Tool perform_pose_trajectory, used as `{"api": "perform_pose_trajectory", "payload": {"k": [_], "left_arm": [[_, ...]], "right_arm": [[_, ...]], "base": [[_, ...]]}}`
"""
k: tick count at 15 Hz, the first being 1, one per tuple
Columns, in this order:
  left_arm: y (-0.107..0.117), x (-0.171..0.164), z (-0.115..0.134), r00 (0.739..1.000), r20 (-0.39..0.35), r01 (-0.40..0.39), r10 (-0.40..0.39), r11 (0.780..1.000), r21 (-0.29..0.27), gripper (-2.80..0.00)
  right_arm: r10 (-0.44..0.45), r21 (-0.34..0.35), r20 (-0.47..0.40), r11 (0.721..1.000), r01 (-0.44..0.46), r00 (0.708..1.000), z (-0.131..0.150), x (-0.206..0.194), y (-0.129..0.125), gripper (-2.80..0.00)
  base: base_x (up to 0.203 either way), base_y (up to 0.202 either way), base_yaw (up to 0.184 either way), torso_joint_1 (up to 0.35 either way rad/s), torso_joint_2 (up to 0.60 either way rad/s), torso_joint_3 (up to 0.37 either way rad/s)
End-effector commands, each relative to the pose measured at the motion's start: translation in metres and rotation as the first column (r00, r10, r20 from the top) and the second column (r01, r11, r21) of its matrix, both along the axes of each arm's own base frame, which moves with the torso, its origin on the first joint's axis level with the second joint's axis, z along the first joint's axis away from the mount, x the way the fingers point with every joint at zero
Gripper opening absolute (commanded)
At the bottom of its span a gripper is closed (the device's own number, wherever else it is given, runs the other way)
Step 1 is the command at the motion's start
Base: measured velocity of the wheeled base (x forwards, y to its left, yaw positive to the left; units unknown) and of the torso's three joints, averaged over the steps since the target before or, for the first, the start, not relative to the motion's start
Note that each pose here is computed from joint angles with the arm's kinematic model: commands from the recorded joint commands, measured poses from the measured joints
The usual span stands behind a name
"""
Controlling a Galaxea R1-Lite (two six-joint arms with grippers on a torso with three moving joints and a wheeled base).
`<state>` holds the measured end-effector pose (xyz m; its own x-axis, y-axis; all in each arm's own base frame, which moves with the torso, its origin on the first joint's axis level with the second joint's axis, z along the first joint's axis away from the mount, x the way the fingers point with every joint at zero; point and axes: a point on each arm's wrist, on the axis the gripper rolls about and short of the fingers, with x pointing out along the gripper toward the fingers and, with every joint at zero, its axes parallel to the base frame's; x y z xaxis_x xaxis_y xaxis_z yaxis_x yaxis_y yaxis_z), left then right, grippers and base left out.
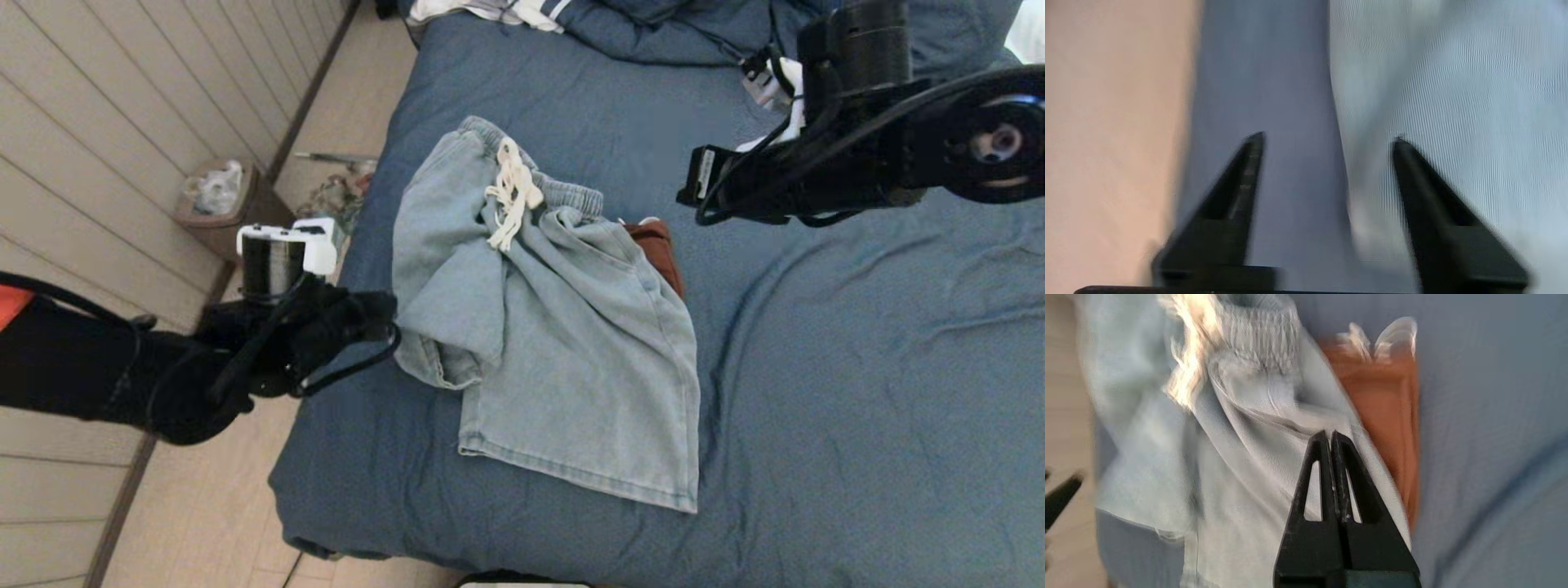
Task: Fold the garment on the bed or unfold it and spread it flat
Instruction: Unford the blue shorts
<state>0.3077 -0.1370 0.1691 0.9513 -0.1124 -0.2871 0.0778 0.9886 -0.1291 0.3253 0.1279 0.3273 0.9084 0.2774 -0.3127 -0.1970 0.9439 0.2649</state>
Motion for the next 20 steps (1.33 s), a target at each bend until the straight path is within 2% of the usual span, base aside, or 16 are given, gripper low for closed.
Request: {"api": "perform_pose_trajectory", "payload": {"k": [1, 3, 4, 6, 8, 12, 14, 15, 17, 20], "left_arm": [[0.013, -0.031, -0.002, 0.993, -0.067, 0.082, -0.096, 0.979, -0.188, -2.80], [0.016, -0.035, -0.013, 0.986, -0.112, 0.091, -0.120, 0.966, -0.242, -2.80], [0.020, -0.036, -0.013, 0.987, -0.111, 0.082, -0.113, 0.965, -0.247, -2.80], [0.023, -0.042, -0.012, 0.989, -0.097, 0.080, -0.108, 0.964, -0.254, -2.80], [0.024, -0.043, -0.012, 0.992, -0.072, 0.083, -0.105, 0.962, -0.262, -2.80], [0.022, -0.038, -0.028, 0.991, -0.086, 0.079, -0.103, 0.966, -0.248, -2.80], [0.021, -0.035, -0.031, 0.992, -0.069, 0.081, -0.101, 0.965, -0.250, -2.80], [0.021, -0.036, -0.031, 0.993, -0.063, 0.082, -0.101, 0.964, -0.253, -2.80], [0.021, -0.037, -0.030, 0.993, -0.057, 0.083, -0.101, 0.963, -0.255, -2.80], [0.021, -0.038, -0.032, 0.993, -0.059, 0.083, -0.101, 0.964, -0.253, -2.80]], "right_arm": [[0.043, -0.030, -0.094, 0.999, -0.046, 0.995, -0.024, 0.030, 0.031, -2.80], [0.078, -0.068, -0.135, 0.994, -0.088, 0.988, -0.042, 0.037, 0.051, -2.80], [0.105, -0.080, -0.137, 0.990, -0.117, 0.985, -0.048, 0.037, 0.063, -2.80], [0.118, -0.072, -0.096, 0.990, -0.125, 0.988, -0.050, 0.042, 0.071, -2.80], [0.115, -0.084, -0.102, 0.989, -0.123, 0.988, -0.056, 0.047, 0.071, -2.80], [0.096, -0.076, -0.033, 0.992, -0.098, 0.995, -0.049, 0.054, 0.063, -2.80], [0.081, -0.075, 0.020, 0.994, -0.080, 0.996, -0.040, 0.053, 0.058, -2.80], [0.045, -0.085, 0.044, 0.996, -0.041, 0.998, -0.035, 0.052, 0.057, 0.00], [0.034, -0.108, 0.102, 0.994, -0.022, 0.994, -0.029, 0.051, 0.057, 0.00], [0.034, -0.123, 0.076, 0.992, -0.024, 0.997, -0.042, 0.058, 0.063, 0.00]], "base": [[0.000, 0.000, 0.000, 0.000, 0.00, 0.000], [0.000, 0.000, 0.000, 0.000, 0.00, 0.000], [0.000, 0.000, 0.000, 0.000, 0.00, 0.000], [0.000, 0.000, 0.000, 0.000, 0.00, 0.000], [0.000, 0.000, 0.000, 0.000, 0.00, 0.000], [0.000, 0.000, 0.000, 0.000, 0.00, 0.000], [0.000, 0.000, 0.000, 0.000, 0.00, 0.000], [0.000, 0.000, 0.000, 0.000, 0.00, 0.000], [0.000, 0.000, 0.000, 0.000, 0.00, 0.000], [0.000, 0.000, 0.000, 0.000, 0.00, 0.000]]}}
